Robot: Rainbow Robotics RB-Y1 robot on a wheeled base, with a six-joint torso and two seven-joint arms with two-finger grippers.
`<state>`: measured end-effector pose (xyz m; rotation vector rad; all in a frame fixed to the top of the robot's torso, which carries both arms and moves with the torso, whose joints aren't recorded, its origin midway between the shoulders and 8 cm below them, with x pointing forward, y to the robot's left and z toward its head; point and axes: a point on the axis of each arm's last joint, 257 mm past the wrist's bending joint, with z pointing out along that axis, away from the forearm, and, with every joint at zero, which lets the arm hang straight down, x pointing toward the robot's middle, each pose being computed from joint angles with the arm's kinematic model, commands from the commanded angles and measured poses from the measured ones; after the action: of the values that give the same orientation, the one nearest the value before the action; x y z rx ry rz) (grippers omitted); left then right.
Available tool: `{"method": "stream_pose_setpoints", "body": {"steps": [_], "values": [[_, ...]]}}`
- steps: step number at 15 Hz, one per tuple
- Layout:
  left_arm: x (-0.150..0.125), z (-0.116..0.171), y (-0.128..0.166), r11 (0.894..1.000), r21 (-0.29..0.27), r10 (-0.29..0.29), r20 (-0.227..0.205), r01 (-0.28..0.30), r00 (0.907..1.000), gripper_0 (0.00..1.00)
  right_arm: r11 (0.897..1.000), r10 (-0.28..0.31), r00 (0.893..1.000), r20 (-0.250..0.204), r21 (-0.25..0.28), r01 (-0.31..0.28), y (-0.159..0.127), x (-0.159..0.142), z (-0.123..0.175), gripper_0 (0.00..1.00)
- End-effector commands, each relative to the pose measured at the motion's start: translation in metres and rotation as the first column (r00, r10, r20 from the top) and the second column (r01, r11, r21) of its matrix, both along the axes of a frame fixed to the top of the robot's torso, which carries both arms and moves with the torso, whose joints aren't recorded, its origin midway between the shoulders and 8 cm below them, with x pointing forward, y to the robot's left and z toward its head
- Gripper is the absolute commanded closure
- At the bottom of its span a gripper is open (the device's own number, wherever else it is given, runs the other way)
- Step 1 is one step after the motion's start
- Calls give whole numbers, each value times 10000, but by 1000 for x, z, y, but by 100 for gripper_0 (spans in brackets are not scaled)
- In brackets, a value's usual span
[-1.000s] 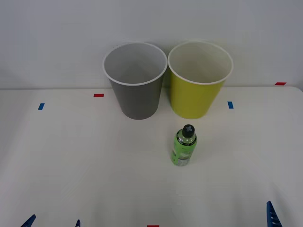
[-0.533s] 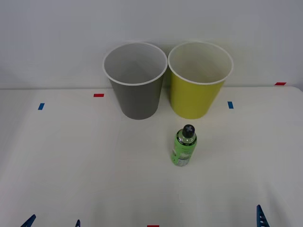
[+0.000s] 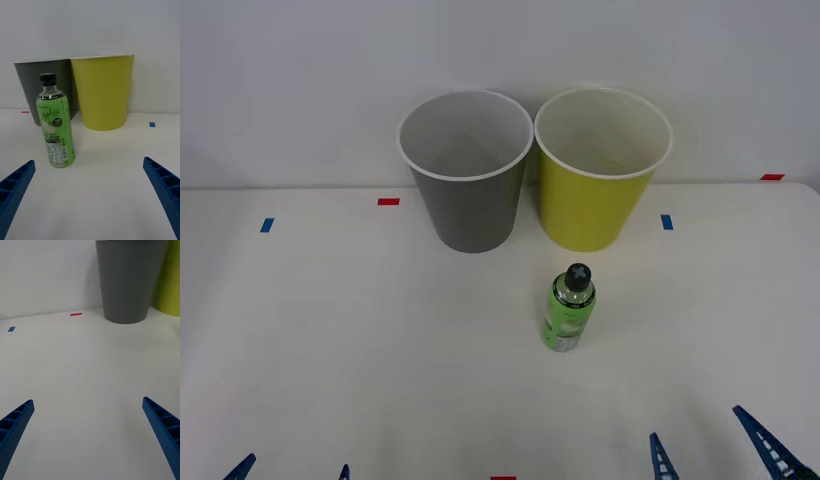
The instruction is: Put cans in the gray bin and PET bottles in the light green bin.
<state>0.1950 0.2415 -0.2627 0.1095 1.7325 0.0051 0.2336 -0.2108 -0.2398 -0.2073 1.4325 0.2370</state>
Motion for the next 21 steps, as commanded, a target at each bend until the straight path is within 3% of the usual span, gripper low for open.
{"method": "stream_pose_setpoints", "body": {"steps": [1,3,5,8,12,21], "values": [[0,0,0,10000,0,0,-1,0,10000,0,9958,893,9958,205,-208,-889,25,15,-8,0],[0,0,0,10000,0,0,-1,0,10000,0,9909,1342,9900,444,-203,-1334,41,30,-9,0],[0,0,0,10000,0,0,-1,0,10000,0,9845,1742,9840,379,-266,-1733,60,45,-11,0],[0,0,0,10000,0,0,-1,0,10000,0,9790,2024,9779,528,-373,-2007,79,68,-9,0],[0,0,0,10000,0,0,-1,0,10000,0,9823,1859,9794,795,-379,-1834,85,99,-14,0],[0,0,0,10000,0,0,-1,0,10000,0,9823,1851,9801,718,-414,-1825,108,146,-3,0]]}}
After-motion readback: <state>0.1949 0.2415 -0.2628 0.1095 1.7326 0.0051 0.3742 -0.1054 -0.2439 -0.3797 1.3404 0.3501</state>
